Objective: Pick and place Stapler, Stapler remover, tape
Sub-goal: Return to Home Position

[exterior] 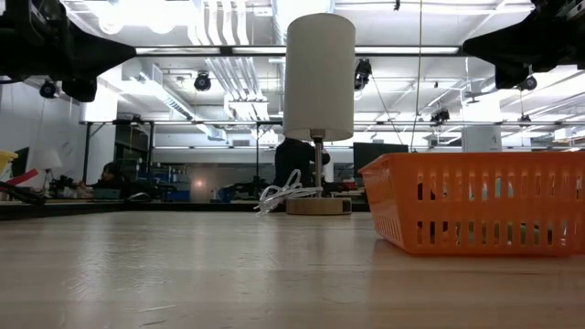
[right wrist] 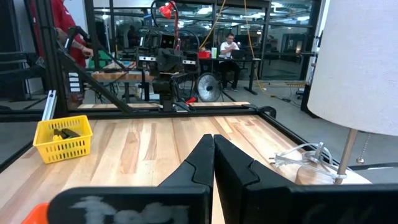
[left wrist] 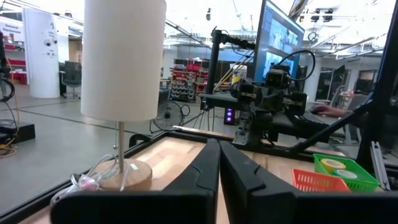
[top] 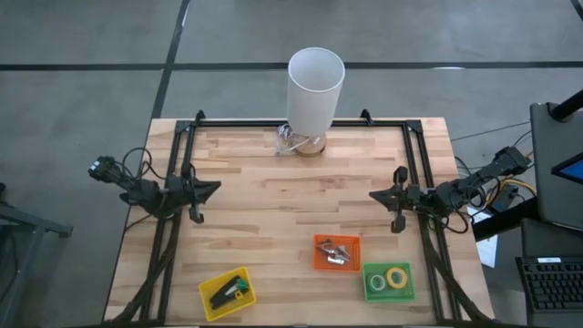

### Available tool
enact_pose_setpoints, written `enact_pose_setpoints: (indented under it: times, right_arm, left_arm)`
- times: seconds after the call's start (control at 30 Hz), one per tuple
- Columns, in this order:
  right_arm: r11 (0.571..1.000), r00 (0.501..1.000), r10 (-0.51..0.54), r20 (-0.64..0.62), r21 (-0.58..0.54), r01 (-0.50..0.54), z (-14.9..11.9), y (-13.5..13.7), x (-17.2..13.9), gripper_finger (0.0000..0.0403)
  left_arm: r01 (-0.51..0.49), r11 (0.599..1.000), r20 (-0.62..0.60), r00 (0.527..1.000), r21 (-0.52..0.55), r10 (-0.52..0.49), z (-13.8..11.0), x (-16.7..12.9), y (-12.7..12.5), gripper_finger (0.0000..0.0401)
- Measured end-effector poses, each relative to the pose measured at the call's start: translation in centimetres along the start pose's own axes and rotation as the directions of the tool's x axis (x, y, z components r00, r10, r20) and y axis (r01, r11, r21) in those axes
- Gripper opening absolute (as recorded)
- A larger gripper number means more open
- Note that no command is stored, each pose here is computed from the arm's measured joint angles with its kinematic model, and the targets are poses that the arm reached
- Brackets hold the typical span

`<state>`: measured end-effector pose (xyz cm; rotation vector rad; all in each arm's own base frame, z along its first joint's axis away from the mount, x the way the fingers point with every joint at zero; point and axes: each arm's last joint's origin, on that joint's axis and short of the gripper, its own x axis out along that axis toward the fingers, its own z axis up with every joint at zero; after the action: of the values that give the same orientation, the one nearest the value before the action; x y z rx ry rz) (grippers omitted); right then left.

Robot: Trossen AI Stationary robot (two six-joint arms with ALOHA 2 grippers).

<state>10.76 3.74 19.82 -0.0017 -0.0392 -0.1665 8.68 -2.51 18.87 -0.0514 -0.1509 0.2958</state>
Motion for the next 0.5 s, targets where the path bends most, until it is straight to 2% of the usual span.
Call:
enact_pose_setpoints:
  times: [0.5]
  right_arm:
    - [1.0, 1.0, 0.0, 0.0, 0.001, 0.0, 0.0, 0.0, 0.0, 0.0008]
  left_arm:
    - [0.0, 1.0, 0.0, 1.0, 0.0, 0.0, 0.01, 0.0, 0.0, 0.0015]
